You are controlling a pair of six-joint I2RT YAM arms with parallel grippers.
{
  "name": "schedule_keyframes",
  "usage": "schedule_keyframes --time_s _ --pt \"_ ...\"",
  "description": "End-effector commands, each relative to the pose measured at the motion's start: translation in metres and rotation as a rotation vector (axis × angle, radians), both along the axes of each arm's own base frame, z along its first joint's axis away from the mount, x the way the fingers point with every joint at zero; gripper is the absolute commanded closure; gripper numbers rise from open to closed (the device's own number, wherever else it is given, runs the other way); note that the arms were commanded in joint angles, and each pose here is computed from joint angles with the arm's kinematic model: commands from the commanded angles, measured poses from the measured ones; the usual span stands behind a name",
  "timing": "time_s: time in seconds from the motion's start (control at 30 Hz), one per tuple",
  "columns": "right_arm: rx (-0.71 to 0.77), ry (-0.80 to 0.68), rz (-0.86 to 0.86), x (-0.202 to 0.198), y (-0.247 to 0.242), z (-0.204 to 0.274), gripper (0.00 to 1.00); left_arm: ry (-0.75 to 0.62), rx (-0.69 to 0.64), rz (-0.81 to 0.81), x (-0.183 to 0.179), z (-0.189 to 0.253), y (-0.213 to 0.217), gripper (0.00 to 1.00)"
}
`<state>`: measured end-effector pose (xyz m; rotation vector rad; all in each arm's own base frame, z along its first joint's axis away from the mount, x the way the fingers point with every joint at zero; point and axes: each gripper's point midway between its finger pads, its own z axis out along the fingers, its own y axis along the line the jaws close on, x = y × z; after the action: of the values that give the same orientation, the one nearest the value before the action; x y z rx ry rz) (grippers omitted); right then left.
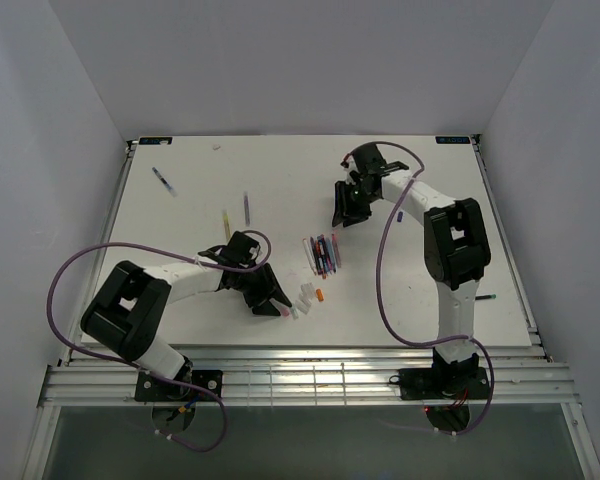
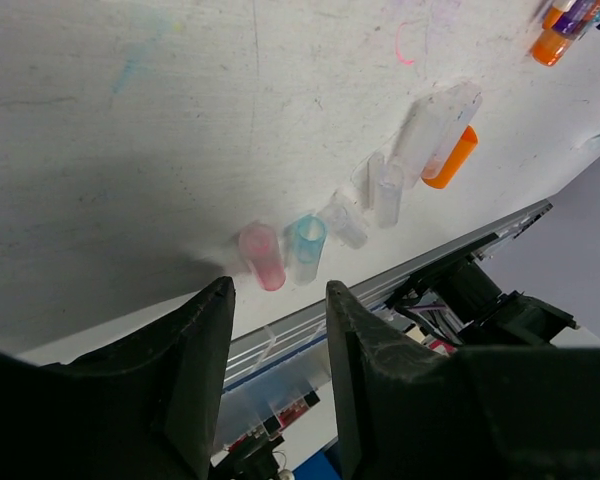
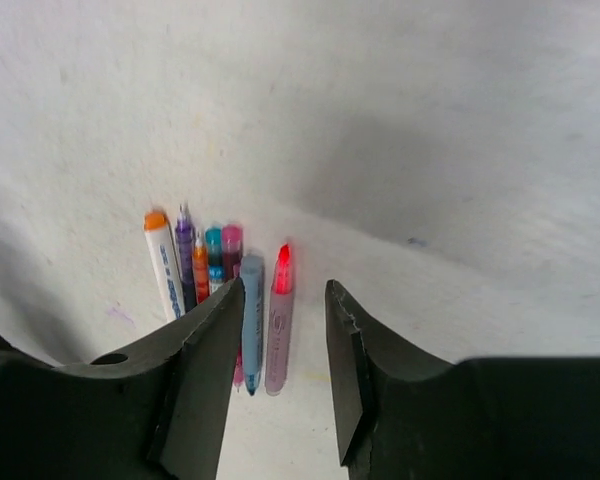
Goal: Open the pen caps
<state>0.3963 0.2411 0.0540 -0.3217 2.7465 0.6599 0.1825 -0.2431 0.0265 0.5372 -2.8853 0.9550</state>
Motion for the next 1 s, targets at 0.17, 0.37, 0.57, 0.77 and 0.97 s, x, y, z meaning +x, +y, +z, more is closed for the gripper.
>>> schedule_keyframes --time_s 0.17,0.37,0.57,0.77,0.97 --pt "0.007 -0.162 -0.315 0.1 -0.091 0.068 0.51 -0.082 -0.08 -0.005 0.007 0.032 -0.01 0.46" --pt "-0.108 -0.15 -0.418 0.129 -0.145 0.047 0.51 -0.103 -0.103 -0.002 0.01 0.042 -0.013 0.45" --pt "-0.199 -0.121 -0.468 0.139 -0.177 0.018 0.55 -0.107 -0.111 -0.017 0.009 0.045 -0.014 0.45" --pt "-0.242 -0.08 -0.452 0.136 -0.184 -0.01 0.56 -0.096 -0.108 -0.027 0.007 0.042 -0.013 0.45" --pt "-0.308 -0.045 -0.466 0.126 -0.195 -0.029 0.57 -0.096 -0.108 -0.045 0.012 0.042 -0.017 0.45"
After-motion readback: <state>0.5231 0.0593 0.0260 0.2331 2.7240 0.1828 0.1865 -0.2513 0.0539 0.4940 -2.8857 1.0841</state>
